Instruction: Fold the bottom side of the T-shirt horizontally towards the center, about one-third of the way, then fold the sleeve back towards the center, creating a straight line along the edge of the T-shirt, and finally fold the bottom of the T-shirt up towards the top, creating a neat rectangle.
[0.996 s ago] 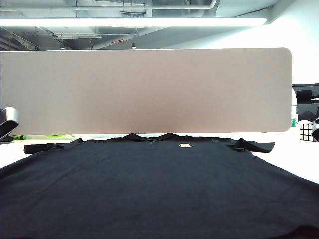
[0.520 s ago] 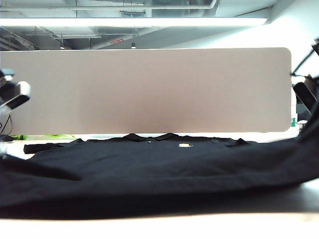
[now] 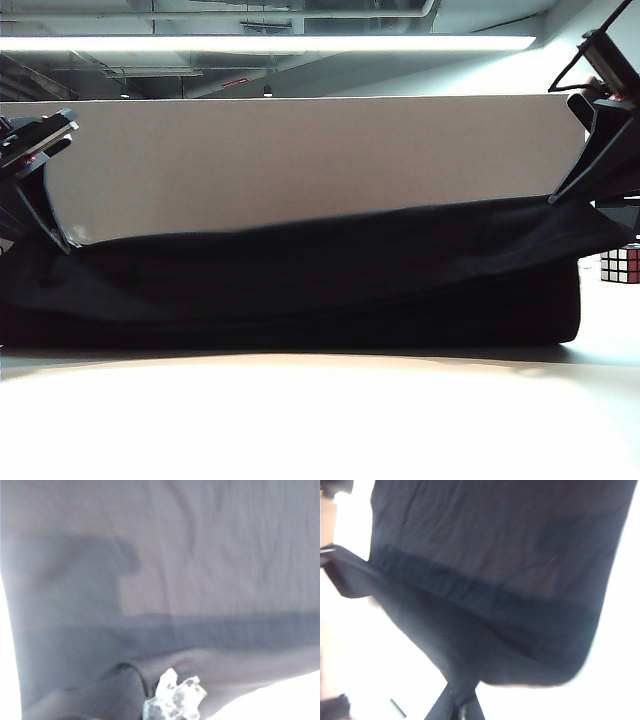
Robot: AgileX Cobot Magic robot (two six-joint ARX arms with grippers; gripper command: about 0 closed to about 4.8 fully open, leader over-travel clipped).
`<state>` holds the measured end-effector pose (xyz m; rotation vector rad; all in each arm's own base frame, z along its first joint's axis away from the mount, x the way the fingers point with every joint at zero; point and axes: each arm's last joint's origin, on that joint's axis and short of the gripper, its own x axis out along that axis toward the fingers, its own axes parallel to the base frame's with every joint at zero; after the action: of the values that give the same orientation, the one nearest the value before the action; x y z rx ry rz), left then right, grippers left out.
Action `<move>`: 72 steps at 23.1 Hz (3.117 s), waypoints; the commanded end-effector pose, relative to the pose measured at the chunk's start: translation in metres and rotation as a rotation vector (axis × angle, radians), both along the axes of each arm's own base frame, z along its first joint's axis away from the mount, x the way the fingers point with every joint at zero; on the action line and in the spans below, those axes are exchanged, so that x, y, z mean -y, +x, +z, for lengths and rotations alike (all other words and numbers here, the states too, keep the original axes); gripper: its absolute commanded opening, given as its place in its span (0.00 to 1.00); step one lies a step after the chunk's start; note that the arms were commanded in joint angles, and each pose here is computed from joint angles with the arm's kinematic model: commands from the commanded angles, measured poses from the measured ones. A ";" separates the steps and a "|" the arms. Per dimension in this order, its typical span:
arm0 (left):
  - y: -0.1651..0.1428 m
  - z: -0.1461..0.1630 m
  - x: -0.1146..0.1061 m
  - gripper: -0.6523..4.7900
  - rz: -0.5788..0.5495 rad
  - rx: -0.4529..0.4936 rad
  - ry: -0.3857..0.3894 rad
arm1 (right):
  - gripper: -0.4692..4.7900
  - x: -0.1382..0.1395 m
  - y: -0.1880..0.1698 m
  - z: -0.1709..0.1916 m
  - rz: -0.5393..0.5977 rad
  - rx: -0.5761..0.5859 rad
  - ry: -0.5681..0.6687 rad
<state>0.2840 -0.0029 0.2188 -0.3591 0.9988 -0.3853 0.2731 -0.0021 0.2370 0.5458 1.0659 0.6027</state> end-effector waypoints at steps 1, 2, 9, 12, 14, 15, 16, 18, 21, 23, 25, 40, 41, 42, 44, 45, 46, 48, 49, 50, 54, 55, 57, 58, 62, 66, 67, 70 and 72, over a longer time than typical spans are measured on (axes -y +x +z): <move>0.006 0.006 -0.011 0.11 0.090 0.056 -0.010 | 0.07 -0.001 0.014 -0.002 -0.038 0.055 -0.004; 0.008 0.006 -0.014 0.11 0.103 0.070 -0.012 | 0.07 -0.003 0.020 -0.006 -0.040 0.061 0.003; 0.035 -0.020 -0.017 0.11 0.160 0.106 0.007 | 0.07 -0.012 0.053 -0.044 -0.074 0.071 -0.053; 0.046 -0.035 -0.019 0.11 0.173 0.123 0.035 | 0.07 -0.010 0.062 -0.055 -0.107 0.086 -0.098; 0.050 -0.040 -0.020 0.16 0.161 0.152 0.082 | 0.07 -0.009 0.067 -0.060 -0.142 0.107 -0.150; 0.052 -0.040 -0.021 0.26 0.140 0.174 0.115 | 0.07 -0.008 0.069 -0.062 -0.159 0.122 -0.173; 0.052 -0.040 -0.021 0.34 0.127 0.198 0.148 | 0.07 -0.007 0.071 -0.062 -0.173 0.134 -0.191; 0.054 -0.039 -0.023 0.51 0.105 0.241 0.211 | 0.17 -0.006 0.075 -0.060 -0.181 0.191 -0.203; 0.053 -0.039 -0.024 0.58 0.110 0.232 0.214 | 0.52 -0.007 0.078 -0.058 -0.180 0.227 -0.196; 0.052 -0.040 -0.024 0.58 0.106 0.214 0.214 | 0.62 -0.007 0.078 -0.058 -0.177 0.232 -0.192; 0.049 -0.042 -0.023 0.58 0.085 0.177 0.188 | 0.71 -0.008 0.077 -0.058 -0.165 0.217 -0.178; -0.002 0.005 0.012 0.57 -0.444 0.270 0.461 | 0.55 -0.011 0.038 -0.047 0.112 0.106 -0.330; -0.003 0.004 0.016 0.57 -0.479 0.270 0.490 | 0.55 -0.012 0.035 -0.043 0.124 0.123 -0.374; -0.005 0.003 0.019 0.57 -0.516 0.268 0.517 | 0.55 -0.013 0.033 -0.040 0.137 0.141 -0.420; -0.006 0.001 0.027 0.56 -0.590 0.269 0.574 | 0.55 -0.016 0.029 -0.031 0.166 0.183 -0.521; -0.007 0.001 0.031 0.56 -0.616 0.276 0.598 | 0.55 -0.018 0.027 -0.028 0.176 0.201 -0.558; -0.007 0.001 0.034 0.56 -0.639 0.287 0.627 | 0.55 -0.021 0.026 -0.025 0.190 0.223 -0.595; -0.005 0.002 0.035 0.56 -0.667 0.316 0.661 | 0.55 -0.028 0.025 -0.022 0.236 0.263 -0.654; -0.005 0.002 0.035 0.56 -0.665 0.319 0.662 | 0.55 -0.031 0.025 -0.023 0.249 0.268 -0.676; -0.003 0.001 0.035 0.56 -0.658 0.325 0.677 | 0.54 -0.036 0.026 -0.024 0.267 0.281 -0.712; 0.003 -0.004 0.036 0.56 -0.656 0.330 0.684 | 0.54 -0.046 0.030 -0.025 0.288 0.328 -0.734; 0.005 -0.009 0.036 0.56 -0.659 0.319 0.681 | 0.50 -0.050 0.032 -0.026 0.305 0.356 -0.737; 0.009 -0.017 0.036 0.54 -0.668 0.292 0.676 | 0.47 -0.057 0.034 -0.026 0.316 0.396 -0.733; 0.009 -0.019 0.036 0.54 -0.671 0.286 0.673 | 0.47 -0.060 0.035 -0.025 0.321 0.404 -0.727; 0.012 -0.026 0.037 0.51 -0.680 0.273 0.652 | 0.47 -0.074 0.033 -0.028 0.383 0.423 -0.666; 0.012 -0.027 0.037 0.51 -0.682 0.266 0.651 | 0.47 -0.092 0.033 -0.035 0.442 0.434 -0.637; 0.012 -0.027 0.037 0.51 -0.682 0.266 0.651 | 0.47 -0.094 0.032 -0.036 0.452 0.436 -0.630; 0.013 -0.027 0.037 0.51 -0.681 0.269 0.652 | 0.47 -0.104 0.034 -0.043 0.480 0.441 -0.624; 0.014 -0.027 0.037 0.51 -0.679 0.275 0.654 | 0.47 -0.107 0.036 -0.048 0.490 0.440 -0.620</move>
<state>0.2961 -0.0395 0.1906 0.6273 0.9160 -0.6624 0.3068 0.1035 0.1876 -0.3924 0.9218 0.7227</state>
